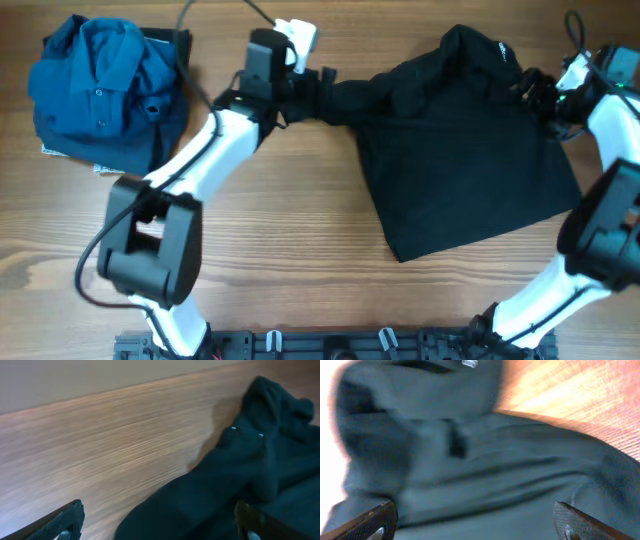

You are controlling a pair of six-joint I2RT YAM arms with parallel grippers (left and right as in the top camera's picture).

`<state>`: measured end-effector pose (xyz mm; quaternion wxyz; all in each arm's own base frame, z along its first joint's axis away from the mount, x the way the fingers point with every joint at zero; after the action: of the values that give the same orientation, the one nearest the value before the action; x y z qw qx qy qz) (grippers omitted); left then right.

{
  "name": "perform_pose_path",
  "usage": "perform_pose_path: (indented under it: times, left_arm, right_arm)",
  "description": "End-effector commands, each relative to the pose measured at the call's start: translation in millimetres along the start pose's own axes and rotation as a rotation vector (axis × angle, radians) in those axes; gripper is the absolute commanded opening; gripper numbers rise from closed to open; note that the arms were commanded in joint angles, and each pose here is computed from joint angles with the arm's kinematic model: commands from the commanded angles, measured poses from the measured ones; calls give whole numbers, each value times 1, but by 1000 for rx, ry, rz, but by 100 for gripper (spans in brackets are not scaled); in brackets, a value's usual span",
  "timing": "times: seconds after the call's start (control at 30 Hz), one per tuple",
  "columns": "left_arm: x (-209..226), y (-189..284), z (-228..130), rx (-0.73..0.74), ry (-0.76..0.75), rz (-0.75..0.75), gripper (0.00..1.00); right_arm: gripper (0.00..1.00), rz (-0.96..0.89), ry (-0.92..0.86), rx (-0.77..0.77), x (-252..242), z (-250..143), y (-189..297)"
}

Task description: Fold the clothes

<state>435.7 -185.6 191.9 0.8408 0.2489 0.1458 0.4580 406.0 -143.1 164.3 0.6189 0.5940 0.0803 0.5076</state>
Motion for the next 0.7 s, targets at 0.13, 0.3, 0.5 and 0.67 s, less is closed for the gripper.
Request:
perform_pose_path:
  times: [0.13,0.3,0.5,0.67]
  left_arm:
    - [-34,-57,-15,44,-179,-101,96]
    - [-62,-91,-13,61,-284,-107,98]
    - [-74,-103,-18,70,-300,-120,97]
    - [-80,-115,-35,105,-312,-138,98]
  right_arm:
    - [100,123,163,-76,64,-11,75]
    - [100,136,190,-50,79,-25,82]
    - [100,129,185,-14,81,-32,80]
    - [100,128,180,-9,81,-32,80]
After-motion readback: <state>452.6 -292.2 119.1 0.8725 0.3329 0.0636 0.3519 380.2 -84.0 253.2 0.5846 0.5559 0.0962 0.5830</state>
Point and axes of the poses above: each gripper's point midway between its finger pads, its own y axis back along the fingers, its own x axis along the line the jaws close on, z = x × y, the point moved 9 cm from there along y, back along the fingers, and after that the axes turned 8 degrees about -y, right-handed, at the moved point
